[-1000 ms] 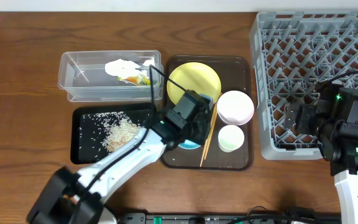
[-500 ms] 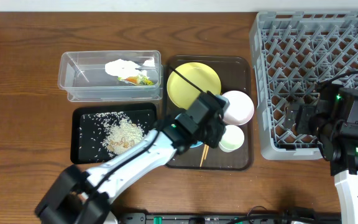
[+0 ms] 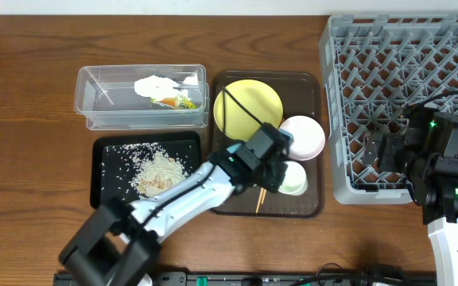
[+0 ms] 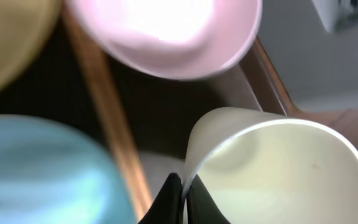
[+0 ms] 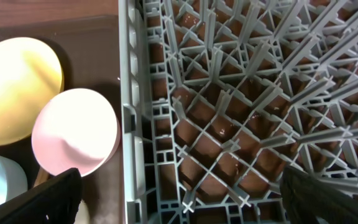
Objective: Sort waste into correct bins and load items into the dishwasher rack
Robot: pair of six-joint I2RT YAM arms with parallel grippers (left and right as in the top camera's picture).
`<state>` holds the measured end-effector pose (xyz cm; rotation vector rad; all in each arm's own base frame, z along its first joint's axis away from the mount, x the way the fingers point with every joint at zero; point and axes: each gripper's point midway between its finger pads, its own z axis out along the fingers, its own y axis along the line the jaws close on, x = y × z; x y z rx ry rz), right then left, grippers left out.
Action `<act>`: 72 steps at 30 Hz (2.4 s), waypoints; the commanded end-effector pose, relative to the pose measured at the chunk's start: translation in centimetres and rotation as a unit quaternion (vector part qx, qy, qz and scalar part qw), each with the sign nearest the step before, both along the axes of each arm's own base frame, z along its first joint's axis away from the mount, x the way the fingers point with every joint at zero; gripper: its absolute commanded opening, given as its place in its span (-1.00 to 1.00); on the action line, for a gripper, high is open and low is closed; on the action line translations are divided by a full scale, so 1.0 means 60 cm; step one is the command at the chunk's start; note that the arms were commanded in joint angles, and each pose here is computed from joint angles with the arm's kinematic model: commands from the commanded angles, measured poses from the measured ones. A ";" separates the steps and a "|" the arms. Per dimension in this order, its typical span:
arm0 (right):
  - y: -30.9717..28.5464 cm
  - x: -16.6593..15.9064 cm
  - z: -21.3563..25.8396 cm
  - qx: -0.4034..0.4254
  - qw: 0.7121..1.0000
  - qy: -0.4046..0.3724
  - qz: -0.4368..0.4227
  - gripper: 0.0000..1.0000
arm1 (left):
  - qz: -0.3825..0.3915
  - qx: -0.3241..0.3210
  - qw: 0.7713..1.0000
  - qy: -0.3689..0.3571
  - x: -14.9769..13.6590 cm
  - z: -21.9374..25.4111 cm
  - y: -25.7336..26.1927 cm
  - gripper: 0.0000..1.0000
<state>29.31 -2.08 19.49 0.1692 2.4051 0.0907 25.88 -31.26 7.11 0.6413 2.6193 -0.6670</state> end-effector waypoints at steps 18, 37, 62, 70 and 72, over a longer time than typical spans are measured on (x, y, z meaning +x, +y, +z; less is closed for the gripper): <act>0.246 0.011 0.059 0.299 0.868 -0.071 0.390 0.98 | 0.069 -0.410 0.881 0.225 0.124 0.233 0.110 -0.88; 0.356 0.014 0.057 0.357 0.756 -0.107 0.538 0.70 | 0.009 -0.412 0.871 0.265 0.078 0.240 0.050 -0.88; 0.336 0.037 0.042 0.334 0.786 -0.107 0.509 0.08 | 0.021 -0.408 0.885 0.225 0.098 0.232 0.055 -0.42; 0.268 0.109 -0.038 0.189 0.909 -0.055 0.367 0.04 | 0.118 -0.272 0.950 0.098 0.157 0.130 0.144 -0.07; 0.245 0.111 -0.037 0.161 0.928 -0.037 0.335 -0.01 | 0.128 -0.240 0.959 0.076 0.156 0.127 0.173 -0.05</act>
